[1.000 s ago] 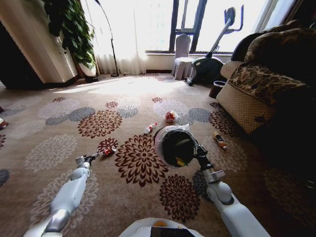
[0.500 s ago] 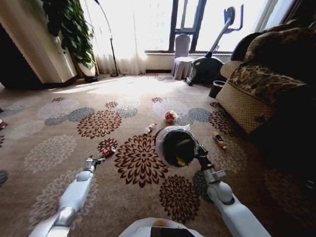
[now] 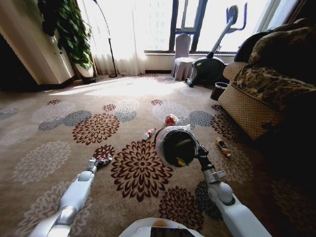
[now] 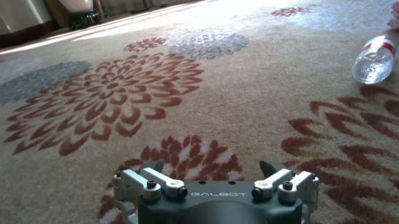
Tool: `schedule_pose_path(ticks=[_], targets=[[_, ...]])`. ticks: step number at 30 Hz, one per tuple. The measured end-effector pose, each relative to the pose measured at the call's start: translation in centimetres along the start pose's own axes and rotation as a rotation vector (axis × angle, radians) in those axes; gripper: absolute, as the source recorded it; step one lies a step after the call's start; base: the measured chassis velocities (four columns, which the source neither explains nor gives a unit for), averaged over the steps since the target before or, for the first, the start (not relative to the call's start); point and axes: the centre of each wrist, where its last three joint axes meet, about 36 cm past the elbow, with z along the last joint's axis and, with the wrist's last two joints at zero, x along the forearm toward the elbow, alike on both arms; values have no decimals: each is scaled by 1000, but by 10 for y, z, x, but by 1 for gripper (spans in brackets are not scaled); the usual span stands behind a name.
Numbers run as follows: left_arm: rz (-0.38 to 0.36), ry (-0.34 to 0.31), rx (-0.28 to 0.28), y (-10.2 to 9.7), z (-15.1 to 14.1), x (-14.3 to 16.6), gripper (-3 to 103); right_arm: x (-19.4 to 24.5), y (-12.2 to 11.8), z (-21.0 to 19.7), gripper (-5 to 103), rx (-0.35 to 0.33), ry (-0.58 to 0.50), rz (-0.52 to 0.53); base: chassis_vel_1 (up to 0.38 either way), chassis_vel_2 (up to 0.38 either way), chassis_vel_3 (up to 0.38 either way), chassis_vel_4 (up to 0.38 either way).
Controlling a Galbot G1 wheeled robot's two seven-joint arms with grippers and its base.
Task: Pick up the trash from the ground and place it into the trash bin.
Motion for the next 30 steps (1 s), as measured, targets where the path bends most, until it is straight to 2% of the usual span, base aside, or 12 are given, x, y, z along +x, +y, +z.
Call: schedule_pose_path(ticks=[3,5,7,13,16,18,20,22,26,27,29,30], targets=[[28,25,16,-2,0,-4,100,0,-1,0,0,2,0,2,-11,19,26,-29],[33,49,49,-6,2,-8,100,0,-2,0,0,4,-1,5,0,0,0,0],[18,86,115,-11,6,-10,100,2,-3,-1,0,7,1,8,23,-21,-17,30],[-1,122,171,-11,12,-13,102,4,-7,-1,0,12,2,18,0,0,0,0],[-49,140,205,-18,8,-21,89,8,-8,-1,0,11,7,20,0,0,0,0],[-54,145,217,-21,6,-23,84,9,-8,-1,0,12,7,21,0,0,0,0],[-49,156,238,-27,1,-27,73,8,-9,-2,0,12,5,21,0,0,0,0],[-46,160,246,-29,0,-29,73,8,-10,-3,0,12,3,21,0,0,0,0],[-37,180,305,-39,0,-33,51,6,-13,-3,0,13,0,25,0,0,0,0],[-37,180,305,-39,0,-33,51,6,-13,-3,0,13,0,25,0,0,0,0],[-35,202,335,-41,0,-34,40,6,-15,-2,0,15,1,29,0,0,0,0],[-35,206,340,-42,0,-34,40,6,-15,-2,0,16,2,31,0,0,0,0]])
